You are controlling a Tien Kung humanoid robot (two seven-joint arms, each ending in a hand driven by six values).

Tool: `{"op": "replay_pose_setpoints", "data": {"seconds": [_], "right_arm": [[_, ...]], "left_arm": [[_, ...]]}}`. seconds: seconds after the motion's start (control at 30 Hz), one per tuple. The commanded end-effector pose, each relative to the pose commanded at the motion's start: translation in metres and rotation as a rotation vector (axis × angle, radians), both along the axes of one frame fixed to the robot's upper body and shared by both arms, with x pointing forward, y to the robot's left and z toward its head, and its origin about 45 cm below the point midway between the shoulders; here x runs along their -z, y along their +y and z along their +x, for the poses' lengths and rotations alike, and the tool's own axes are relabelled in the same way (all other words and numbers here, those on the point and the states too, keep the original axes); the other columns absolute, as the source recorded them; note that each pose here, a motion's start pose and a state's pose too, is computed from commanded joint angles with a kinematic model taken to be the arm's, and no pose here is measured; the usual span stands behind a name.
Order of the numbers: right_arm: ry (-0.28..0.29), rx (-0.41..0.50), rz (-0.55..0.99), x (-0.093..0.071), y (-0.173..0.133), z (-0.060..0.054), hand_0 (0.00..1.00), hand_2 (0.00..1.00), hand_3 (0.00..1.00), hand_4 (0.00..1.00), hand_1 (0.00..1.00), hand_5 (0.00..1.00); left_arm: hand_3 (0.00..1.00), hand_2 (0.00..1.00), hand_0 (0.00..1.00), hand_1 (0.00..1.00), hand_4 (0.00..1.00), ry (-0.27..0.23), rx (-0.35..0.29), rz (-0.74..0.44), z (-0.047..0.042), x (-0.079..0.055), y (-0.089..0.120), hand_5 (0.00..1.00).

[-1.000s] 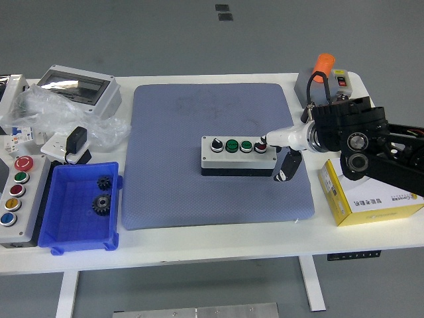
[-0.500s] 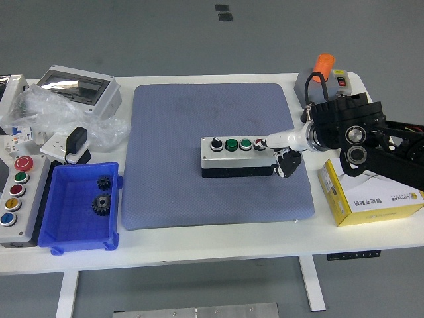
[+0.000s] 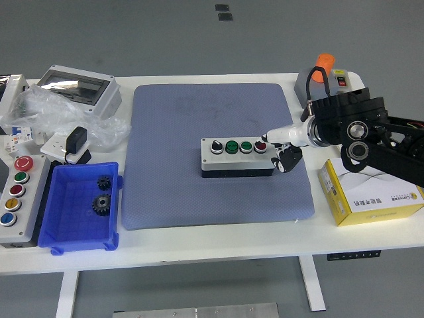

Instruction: Pick up the button,place it on the desk,press the button,press the button

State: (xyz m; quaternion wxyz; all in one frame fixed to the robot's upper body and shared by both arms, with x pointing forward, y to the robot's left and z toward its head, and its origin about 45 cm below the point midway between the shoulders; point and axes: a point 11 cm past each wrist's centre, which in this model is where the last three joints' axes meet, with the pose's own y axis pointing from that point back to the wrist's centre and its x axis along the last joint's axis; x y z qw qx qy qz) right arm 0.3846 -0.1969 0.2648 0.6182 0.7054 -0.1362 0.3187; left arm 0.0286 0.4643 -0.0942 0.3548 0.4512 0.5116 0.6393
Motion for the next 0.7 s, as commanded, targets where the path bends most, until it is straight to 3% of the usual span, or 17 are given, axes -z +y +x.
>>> {"op": "replay_pose_setpoints", "data": {"seconds": [0.23,0.43,0.53,0.7], "right_arm": [[0.022,0.048,0.001,0.012,-0.007,0.005,0.506,0.333,0.998,0.220,0.496,0.002],[0.054,0.061,-0.004,0.027,-0.007,0.003,0.498,0.332,0.998,0.221,0.493,0.002],[0.038,0.062,0.003,0.023,-0.007,0.004,0.498,0.332,0.998,0.221,0.493,0.002],[-0.013,0.085,0.066,-0.007,-0.015,0.009,0.496,0.331,0.998,0.222,0.489,0.002]], "left_arm": [[0.593,0.507,0.623,0.541,0.498,-0.006,0.005,0.000,0.0027,0.000,0.000,0.099],[0.593,0.505,0.623,0.541,0.498,-0.006,0.007,0.000,0.0028,0.000,0.000,0.100],[0.593,0.505,0.623,0.541,0.498,-0.006,0.007,-0.001,0.0018,0.000,0.000,0.100],[0.593,0.506,0.622,0.541,0.499,-0.006,0.006,-0.002,0.0005,0.000,-0.001,0.101]]}}
